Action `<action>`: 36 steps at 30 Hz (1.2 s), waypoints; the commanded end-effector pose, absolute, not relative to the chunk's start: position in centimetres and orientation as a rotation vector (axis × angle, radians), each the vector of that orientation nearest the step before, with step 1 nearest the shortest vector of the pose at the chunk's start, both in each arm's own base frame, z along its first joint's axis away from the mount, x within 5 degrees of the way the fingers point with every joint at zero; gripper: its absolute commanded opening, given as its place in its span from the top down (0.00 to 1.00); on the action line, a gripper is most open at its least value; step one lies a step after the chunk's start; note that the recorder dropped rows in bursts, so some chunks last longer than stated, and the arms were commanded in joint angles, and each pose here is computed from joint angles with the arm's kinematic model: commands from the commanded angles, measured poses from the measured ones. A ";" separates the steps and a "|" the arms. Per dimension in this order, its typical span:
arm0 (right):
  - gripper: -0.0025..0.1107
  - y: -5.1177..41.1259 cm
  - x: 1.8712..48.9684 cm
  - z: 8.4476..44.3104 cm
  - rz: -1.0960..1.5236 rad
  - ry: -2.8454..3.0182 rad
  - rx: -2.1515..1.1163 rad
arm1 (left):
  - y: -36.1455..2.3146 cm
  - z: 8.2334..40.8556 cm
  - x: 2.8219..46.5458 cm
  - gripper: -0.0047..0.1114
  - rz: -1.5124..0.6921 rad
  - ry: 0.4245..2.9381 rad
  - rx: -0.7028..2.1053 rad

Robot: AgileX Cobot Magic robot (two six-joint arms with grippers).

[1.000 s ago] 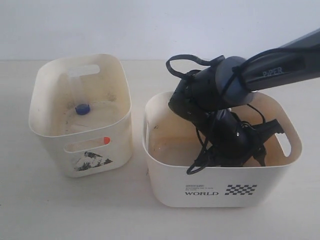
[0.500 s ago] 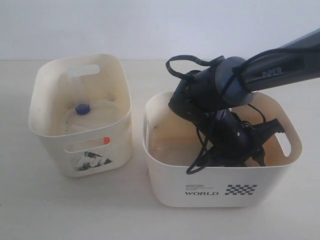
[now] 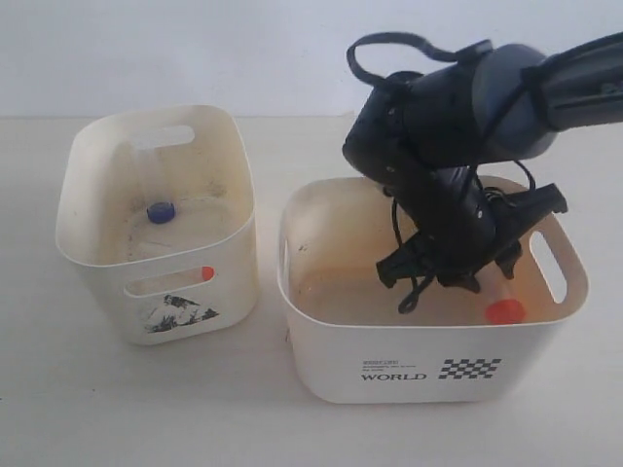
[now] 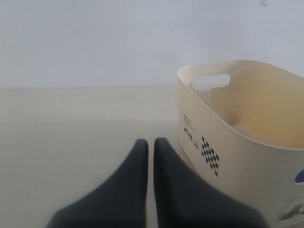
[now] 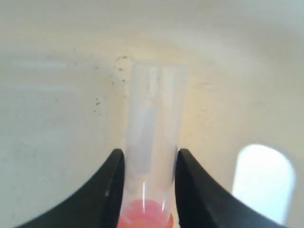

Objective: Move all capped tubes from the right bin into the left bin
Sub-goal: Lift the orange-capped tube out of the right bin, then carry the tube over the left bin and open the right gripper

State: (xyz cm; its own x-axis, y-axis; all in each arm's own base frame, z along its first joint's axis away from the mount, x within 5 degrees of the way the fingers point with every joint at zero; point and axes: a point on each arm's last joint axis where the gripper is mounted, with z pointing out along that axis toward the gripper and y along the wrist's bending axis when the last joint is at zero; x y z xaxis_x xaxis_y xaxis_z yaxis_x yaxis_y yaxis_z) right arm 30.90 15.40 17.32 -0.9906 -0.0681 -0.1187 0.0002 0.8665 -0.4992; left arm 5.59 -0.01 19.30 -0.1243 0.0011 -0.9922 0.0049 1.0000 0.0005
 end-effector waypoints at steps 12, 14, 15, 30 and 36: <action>0.98 14.4 29.9 23.4 -0.633 2.784 -0.002 | 0.0 19.4 5.6 0.92 -0.014 1.693 -0.006; 0.98 14.4 29.7 24.1 -0.610 2.771 0.005 | 0.0 19.4 5.6 0.92 -0.014 1.693 -0.006; 0.98 14.3 29.5 24.4 -0.594 2.769 0.012 | 0.0 19.4 5.6 0.92 -0.014 1.693 -0.006; 0.98 17.9 26.8 34.1 0.554 2.399 -0.017 | 0.0 19.4 5.6 0.92 -0.014 1.693 -0.006; 0.98 21.4 27.7 34.5 0.893 2.215 -0.043 | 0.0 19.4 5.6 0.92 -0.014 1.693 -0.006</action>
State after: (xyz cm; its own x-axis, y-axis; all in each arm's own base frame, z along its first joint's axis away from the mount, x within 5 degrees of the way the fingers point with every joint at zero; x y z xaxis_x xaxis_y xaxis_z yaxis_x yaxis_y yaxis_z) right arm 27.09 19.97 34.27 -0.7737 0.1895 -0.6046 -0.2232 0.8116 0.5399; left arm 5.59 -0.01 19.30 -0.1243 0.0011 -0.9922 0.0049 1.0000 0.0005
